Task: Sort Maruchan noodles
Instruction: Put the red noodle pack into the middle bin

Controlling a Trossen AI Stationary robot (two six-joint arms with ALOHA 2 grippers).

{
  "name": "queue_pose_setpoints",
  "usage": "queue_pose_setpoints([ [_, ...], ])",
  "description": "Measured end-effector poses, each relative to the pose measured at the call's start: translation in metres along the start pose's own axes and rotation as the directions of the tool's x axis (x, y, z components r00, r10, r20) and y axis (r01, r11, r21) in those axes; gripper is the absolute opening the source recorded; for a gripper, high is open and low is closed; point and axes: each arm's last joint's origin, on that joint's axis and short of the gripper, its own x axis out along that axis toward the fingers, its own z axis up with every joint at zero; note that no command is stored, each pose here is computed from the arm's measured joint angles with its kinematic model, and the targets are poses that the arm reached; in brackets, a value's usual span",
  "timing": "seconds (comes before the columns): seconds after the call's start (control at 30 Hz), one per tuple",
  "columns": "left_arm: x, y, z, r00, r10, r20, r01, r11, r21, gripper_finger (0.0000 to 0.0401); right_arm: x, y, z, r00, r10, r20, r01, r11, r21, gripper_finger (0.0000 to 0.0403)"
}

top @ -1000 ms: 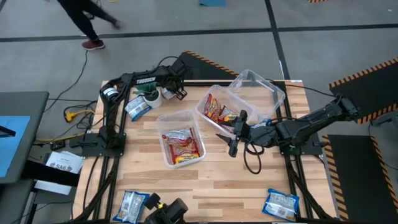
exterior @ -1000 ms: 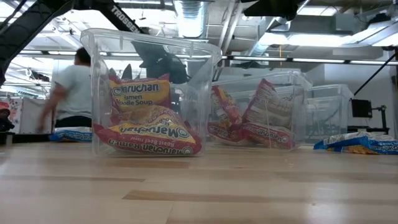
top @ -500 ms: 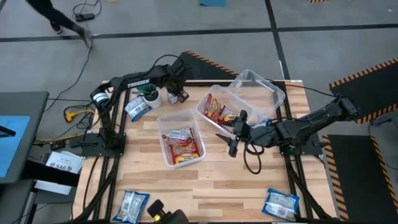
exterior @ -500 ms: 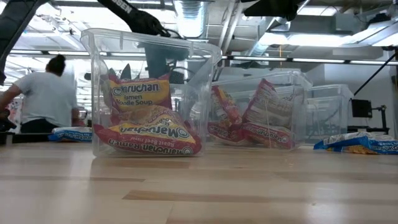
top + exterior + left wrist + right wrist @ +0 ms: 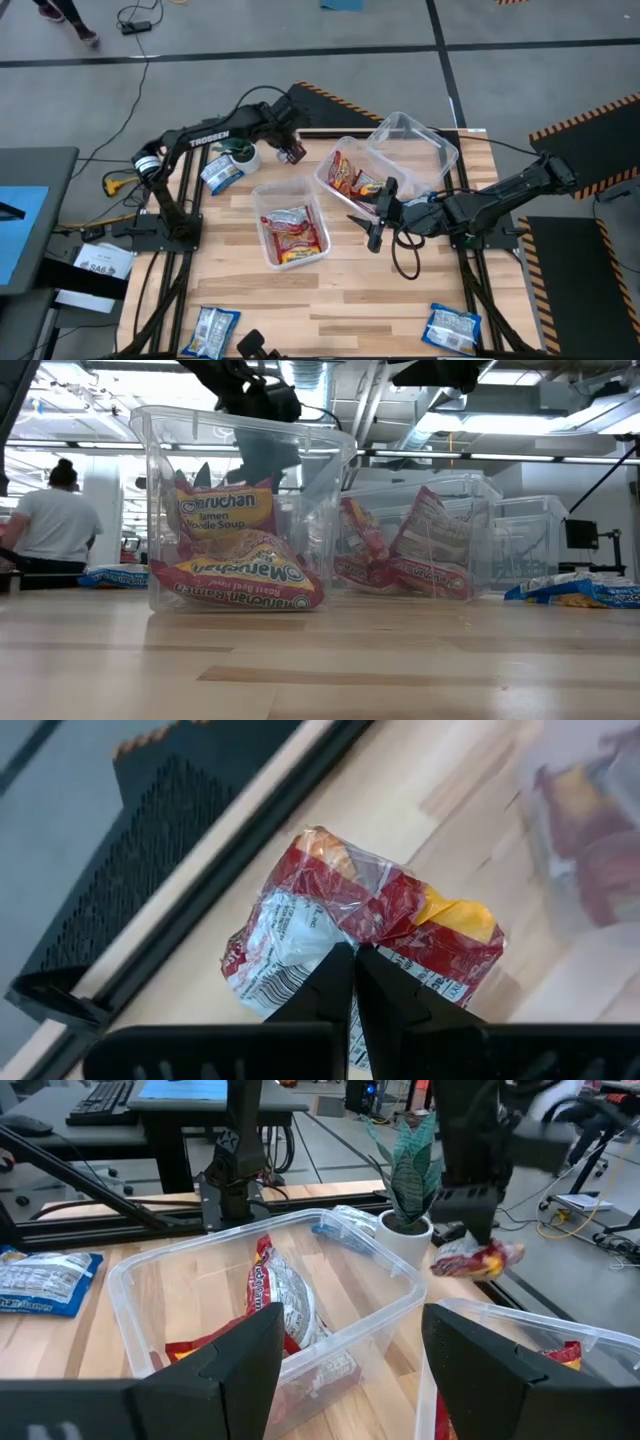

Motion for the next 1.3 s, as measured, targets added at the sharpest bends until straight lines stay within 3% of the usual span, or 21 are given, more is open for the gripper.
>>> queue_pose_setpoints([
  [0.37,-0.049,0.008,0.007,0.986,-0.006,0.167,0.013,0.999,-0.041,0.0000,0.000,0.000,0.000,1.000,0.000,0.000,0.000,1.000,0.000,0.0260],
  [0.7,-0.077,0.004,0.019,0.930,-0.028,0.366,0.049,0.998,-0.048,0.0000,0.000,-0.001,0.000,1.000,-0.009,0.002,0.009,1.000,-0.007,0.0260],
  [0.83,-0.082,-0.003,0.027,0.888,-0.096,0.450,0.119,0.993,-0.023,0.0000,-0.002,-0.001,0.002,0.999,-0.043,0.023,0.044,0.997,-0.066,0.0260],
  [0.97,-0.089,-0.022,0.032,0.835,-0.195,0.515,0.205,0.978,0.039,0.0000,-0.012,0.006,0.003,0.989,-0.140,0.054,0.146,0.981,-0.128,0.0260],
  [1.17,-0.103,-0.057,0.032,0.724,-0.410,0.554,0.385,0.907,0.169,0.0000,-0.027,0.017,0.001,0.955,-0.282,0.095,0.296,0.934,-0.202,0.0260],
  [1.3,-0.110,-0.081,0.026,0.689,-0.480,0.544,0.413,0.876,0.249,0.0000,-0.034,0.022,0.000,0.939,-0.325,0.111,0.342,0.917,-0.205,0.0260],
])
